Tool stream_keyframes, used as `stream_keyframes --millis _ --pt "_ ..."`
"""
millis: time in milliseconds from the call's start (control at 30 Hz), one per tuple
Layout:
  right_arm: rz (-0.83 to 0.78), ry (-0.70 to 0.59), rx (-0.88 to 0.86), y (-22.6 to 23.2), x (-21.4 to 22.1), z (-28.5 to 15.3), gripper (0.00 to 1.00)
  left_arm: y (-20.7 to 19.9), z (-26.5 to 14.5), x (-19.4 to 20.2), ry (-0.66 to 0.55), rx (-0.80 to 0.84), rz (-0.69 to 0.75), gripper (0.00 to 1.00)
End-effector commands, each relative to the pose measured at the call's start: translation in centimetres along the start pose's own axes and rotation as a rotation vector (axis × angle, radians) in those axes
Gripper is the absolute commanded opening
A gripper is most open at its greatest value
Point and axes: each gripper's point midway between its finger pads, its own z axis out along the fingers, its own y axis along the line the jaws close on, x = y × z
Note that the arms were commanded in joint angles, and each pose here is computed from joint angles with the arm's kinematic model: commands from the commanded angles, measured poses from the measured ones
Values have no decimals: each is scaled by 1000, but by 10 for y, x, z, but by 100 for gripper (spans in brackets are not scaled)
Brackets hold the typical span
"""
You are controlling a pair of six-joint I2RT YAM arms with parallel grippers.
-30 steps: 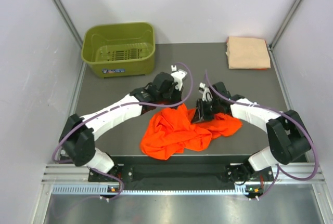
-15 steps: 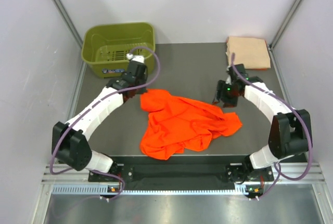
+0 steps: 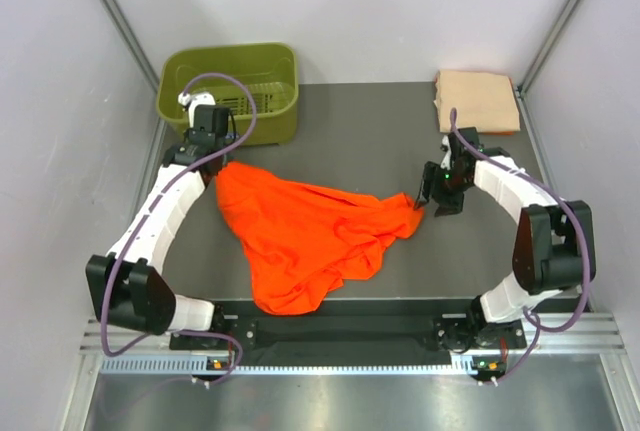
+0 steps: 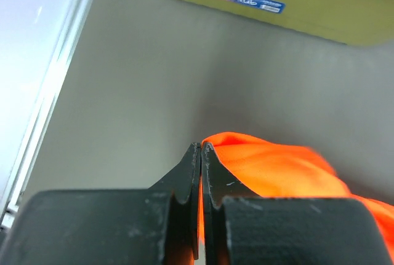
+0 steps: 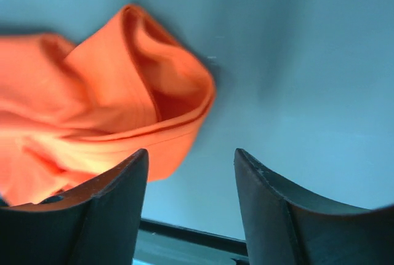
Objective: Fold and stack the t-shirts
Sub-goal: Flatten the tshirt out
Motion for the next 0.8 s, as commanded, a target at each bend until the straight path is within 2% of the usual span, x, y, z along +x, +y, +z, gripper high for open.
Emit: stream_keyframes --millis 0,33,67,100,167,233,267,367,433,567,667,767 --pt "-97 -17 -184 37 -10 -4 61 -23 5 -19 -31 106 16 0" --pt "-114 -18 -195 41 -11 -4 65 -34 6 -14 -13 158 10 0" --pt "-168 -17 -211 51 -10 -4 76 -39 8 -10 -1 179 2 0" --pt "-208 -37 -232 64 -17 -10 82 -43 9 -7 9 195 -4 0" --pt "-314 -22 -232 88 -17 -11 85 -51 11 1 36 233 -10 0" --pt "-366 22 -152 90 -13 2 84 -55 14 5 50 245 -10 0" --pt "-447 13 -148 109 -13 0 81 -56 15 6 54 248 -9 0" --pt "-554 22 -45 123 -7 10 69 -54 15 6 58 239 -11 0" --pt "-612 9 9 127 -5 16 69 -52 13 5 51 235 -18 0" --pt "-750 69 -40 160 27 22 68 -51 11 10 63 237 -22 0" --pt "-817 113 -50 164 55 26 68 -50 8 10 62 241 -26 0" --pt "-874 156 -129 171 85 29 68 -49 5 10 58 247 -29 0"
